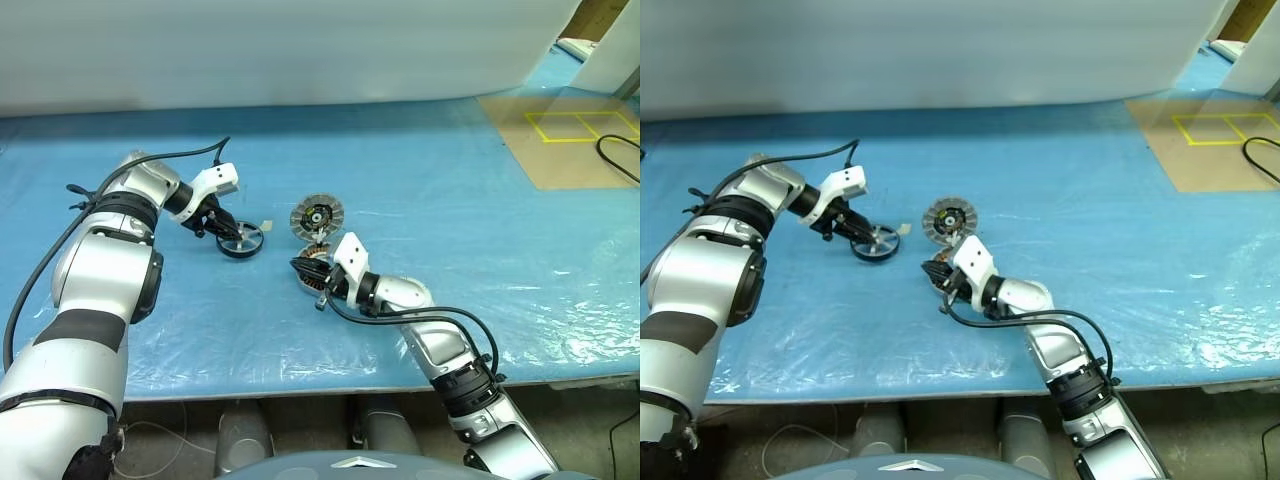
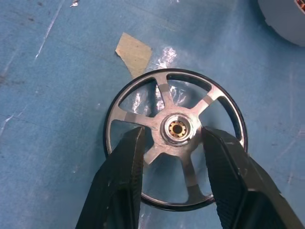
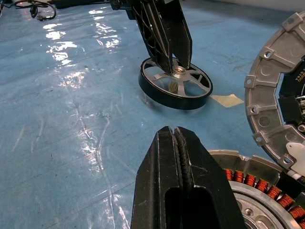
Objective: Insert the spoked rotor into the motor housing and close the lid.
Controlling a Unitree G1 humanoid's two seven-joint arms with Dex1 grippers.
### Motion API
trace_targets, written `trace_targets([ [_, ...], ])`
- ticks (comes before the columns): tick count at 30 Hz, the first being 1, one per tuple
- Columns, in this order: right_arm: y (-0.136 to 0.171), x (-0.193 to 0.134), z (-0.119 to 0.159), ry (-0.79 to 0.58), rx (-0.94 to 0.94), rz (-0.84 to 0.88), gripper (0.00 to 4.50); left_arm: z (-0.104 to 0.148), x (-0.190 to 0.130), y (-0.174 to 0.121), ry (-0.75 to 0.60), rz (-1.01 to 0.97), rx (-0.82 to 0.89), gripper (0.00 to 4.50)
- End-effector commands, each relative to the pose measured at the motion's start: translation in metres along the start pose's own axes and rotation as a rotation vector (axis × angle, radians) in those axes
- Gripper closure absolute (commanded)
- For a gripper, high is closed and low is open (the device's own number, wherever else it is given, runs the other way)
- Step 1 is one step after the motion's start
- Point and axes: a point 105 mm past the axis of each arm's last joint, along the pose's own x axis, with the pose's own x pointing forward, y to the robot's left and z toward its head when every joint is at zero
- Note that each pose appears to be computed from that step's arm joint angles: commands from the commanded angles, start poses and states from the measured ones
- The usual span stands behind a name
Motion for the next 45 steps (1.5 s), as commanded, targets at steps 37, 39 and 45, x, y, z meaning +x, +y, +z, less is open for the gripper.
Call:
trace_targets([
  [37, -0.002, 0.001, -0.005, 0.017, -0.032, -0.01, 4.5, 0.004, 0.0, 0.007, 0.085, 0.073, 0.037, 1.66],
  [39, -0.002, 0.001, -0.005, 0.018, -0.033, -0.011, 4.5, 0.006, -0.002, 0.006, 0.08, 0.064, 0.034, 2.18],
  [45, -0.001, 0.001, -0.003, 0.008, -0.02, -0.008, 4.5, 0.007, -0.007, 0.007, 0.089, 0.066, 0.055, 3.14],
])
